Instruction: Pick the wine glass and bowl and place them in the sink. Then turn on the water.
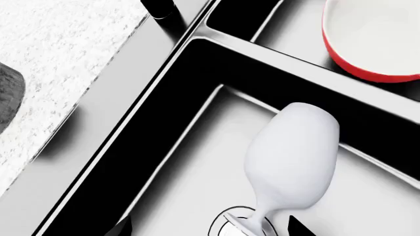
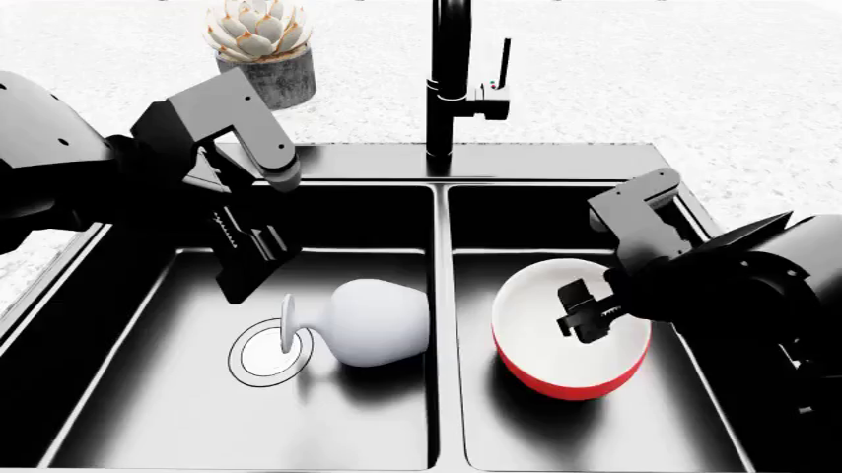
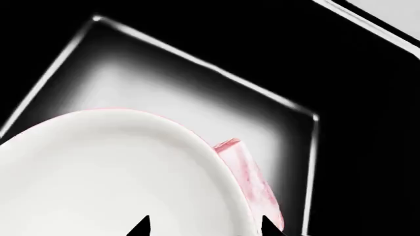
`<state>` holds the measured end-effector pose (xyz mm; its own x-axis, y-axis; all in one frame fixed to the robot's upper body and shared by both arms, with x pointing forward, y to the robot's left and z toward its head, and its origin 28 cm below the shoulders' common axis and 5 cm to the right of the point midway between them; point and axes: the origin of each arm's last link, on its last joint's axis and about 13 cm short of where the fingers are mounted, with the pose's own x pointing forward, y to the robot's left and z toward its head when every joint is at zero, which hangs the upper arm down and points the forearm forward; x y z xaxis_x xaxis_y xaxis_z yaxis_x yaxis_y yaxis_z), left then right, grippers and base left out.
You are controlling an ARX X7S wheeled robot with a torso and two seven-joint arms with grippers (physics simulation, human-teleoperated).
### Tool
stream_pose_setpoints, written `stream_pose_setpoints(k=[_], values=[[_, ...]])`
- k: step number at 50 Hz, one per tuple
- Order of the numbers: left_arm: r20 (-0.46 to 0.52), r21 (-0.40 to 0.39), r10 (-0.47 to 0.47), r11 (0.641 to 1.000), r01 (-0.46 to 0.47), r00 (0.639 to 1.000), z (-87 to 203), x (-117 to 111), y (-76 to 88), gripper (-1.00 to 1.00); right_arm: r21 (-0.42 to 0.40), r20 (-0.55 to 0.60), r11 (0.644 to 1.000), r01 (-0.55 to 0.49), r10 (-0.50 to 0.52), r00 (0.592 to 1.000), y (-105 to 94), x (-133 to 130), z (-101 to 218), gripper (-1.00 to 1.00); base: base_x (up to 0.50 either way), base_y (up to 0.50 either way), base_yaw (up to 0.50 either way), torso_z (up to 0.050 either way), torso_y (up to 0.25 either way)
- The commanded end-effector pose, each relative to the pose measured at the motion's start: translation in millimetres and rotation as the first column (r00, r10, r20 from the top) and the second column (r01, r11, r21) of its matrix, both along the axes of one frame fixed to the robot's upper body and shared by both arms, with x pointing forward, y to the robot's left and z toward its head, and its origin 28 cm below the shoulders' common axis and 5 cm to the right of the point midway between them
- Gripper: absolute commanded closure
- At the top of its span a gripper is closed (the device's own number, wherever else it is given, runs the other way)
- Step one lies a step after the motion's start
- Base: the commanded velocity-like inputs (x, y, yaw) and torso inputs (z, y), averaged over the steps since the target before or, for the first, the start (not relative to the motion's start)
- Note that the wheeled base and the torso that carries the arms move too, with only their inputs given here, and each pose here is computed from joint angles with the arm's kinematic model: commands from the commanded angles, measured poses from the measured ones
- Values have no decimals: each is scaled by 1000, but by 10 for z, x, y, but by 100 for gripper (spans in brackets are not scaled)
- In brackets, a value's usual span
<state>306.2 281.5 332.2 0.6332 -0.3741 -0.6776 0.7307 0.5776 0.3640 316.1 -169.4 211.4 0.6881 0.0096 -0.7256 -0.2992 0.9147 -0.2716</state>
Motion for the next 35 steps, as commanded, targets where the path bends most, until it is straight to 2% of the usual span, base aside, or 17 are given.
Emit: stream_pose_setpoints(k=[1, 13, 20, 26, 30, 33, 35], values=[[1, -3, -4, 1000, 4, 1000, 9, 0, 1, -100, -7, 86, 1000, 2, -2, 996, -1, 49, 191, -100, 0, 0, 0, 0, 0], [9, -11, -10, 1000, 10, 1000, 16, -14, 9, -100, -93, 292, 995, -25, 51, 955, -4, 106, 552, -100, 0, 0, 0, 0, 0], [22, -51, 18, 999, -16, 1000, -4, -57, 42, -100, -44, 370, 999, -22, 37, 928, 12, 94, 734, -100, 0, 0, 0, 0, 0], [60, -214, 93, 974, -78, 994, 70, -127, 97, -100, 34, 510, 999, -4, -14, 860, 34, 91, 863, -100, 0, 0, 0, 0, 0], [52, -380, 171, 914, -139, 984, 140, -141, 114, -100, 130, 597, 990, 45, -114, 794, 26, 228, 932, -100, 0, 0, 0, 0, 0], [26, -490, 194, 858, -157, 981, 160, -162, 98, -100, 197, 627, 979, 43, -160, 762, 34, 366, 951, -100, 0, 0, 0, 0, 0], [18, -527, 201, 835, -162, 979, 171, -181, 89, -100, 218, 645, 975, 46, -180, 743, 34, 452, 971, -100, 0, 0, 0, 0, 0]])
